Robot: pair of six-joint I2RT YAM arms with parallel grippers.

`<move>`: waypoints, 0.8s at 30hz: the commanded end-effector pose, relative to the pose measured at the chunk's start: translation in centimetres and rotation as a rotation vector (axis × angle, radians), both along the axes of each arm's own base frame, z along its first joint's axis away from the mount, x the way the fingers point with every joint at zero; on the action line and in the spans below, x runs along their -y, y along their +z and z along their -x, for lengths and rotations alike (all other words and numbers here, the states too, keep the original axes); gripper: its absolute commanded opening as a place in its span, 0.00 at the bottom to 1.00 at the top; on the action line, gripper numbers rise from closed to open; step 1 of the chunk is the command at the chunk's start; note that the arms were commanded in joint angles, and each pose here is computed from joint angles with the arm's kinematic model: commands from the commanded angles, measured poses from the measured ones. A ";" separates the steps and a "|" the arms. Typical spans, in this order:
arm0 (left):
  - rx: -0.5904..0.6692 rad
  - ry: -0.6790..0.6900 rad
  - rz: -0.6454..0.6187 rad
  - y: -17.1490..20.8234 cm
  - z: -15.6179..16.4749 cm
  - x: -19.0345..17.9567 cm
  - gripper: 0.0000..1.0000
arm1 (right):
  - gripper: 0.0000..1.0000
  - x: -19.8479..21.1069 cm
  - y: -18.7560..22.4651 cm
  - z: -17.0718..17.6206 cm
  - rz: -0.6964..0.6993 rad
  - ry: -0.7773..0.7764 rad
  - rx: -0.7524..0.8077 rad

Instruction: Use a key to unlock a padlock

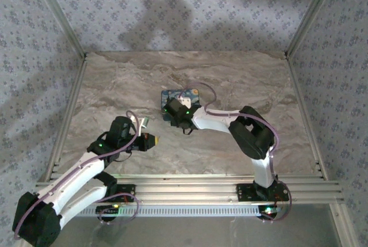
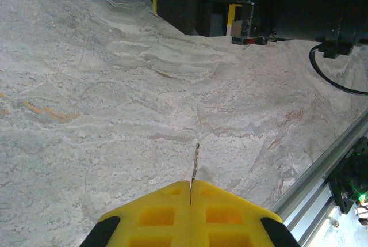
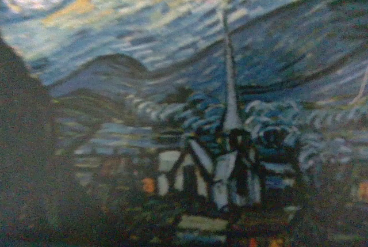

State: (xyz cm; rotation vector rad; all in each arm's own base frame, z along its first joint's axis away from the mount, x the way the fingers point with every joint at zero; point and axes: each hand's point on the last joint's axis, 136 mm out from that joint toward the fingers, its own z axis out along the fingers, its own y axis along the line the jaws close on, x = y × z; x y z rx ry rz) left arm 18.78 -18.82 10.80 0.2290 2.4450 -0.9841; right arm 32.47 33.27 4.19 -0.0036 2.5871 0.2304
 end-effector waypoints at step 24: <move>0.077 -0.049 0.035 1.5 0.1 0.5 0.00 | 0.07 -0.1 1.2 -1.7 0.020 0.016 0.036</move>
